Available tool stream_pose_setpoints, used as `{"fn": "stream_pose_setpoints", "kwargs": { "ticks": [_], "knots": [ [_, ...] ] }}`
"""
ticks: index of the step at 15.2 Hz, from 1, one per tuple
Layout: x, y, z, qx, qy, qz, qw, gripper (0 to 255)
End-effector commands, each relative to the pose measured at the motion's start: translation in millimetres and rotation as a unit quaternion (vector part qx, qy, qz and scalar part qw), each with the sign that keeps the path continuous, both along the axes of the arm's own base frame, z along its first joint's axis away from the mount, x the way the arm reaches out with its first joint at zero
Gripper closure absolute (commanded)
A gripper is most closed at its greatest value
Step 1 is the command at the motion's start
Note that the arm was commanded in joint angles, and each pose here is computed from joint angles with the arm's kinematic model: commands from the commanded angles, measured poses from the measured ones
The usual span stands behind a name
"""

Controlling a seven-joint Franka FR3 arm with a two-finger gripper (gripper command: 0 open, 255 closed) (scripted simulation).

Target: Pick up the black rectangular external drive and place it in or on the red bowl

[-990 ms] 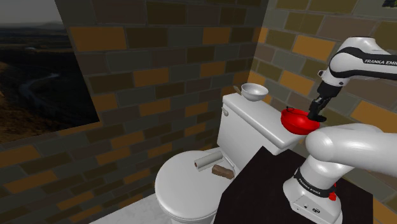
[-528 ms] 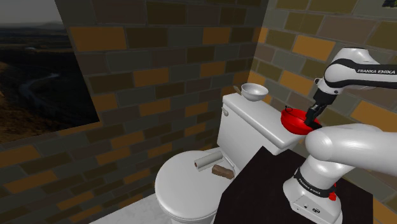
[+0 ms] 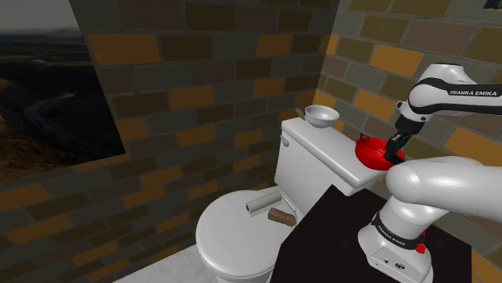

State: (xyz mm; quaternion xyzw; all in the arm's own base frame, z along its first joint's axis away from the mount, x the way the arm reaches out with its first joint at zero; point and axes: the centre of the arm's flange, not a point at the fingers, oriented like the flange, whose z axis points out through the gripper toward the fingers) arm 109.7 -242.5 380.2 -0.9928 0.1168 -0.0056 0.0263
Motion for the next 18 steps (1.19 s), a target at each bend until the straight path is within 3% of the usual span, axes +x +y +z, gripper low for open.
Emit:
{"fn": "stream_pose_setpoints", "kwargs": {
  "ticks": [1, 2, 7, 11, 18],
  "knots": [
    [0, 0, -1, 0.0, 0.001, 0.0, 1.0, 255],
    [0, 0, -1, 0.0, 0.001, 0.0, 1.0, 0],
    [0, 0, -1, 0.0, 0.001, 0.0, 1.0, 0],
    [-1, -2, 49, 0.0, 0.001, 0.0, 1.0, 0],
    [-1, -2, 49, 0.0, 0.001, 0.0, 1.0, 0]
  ]
}}
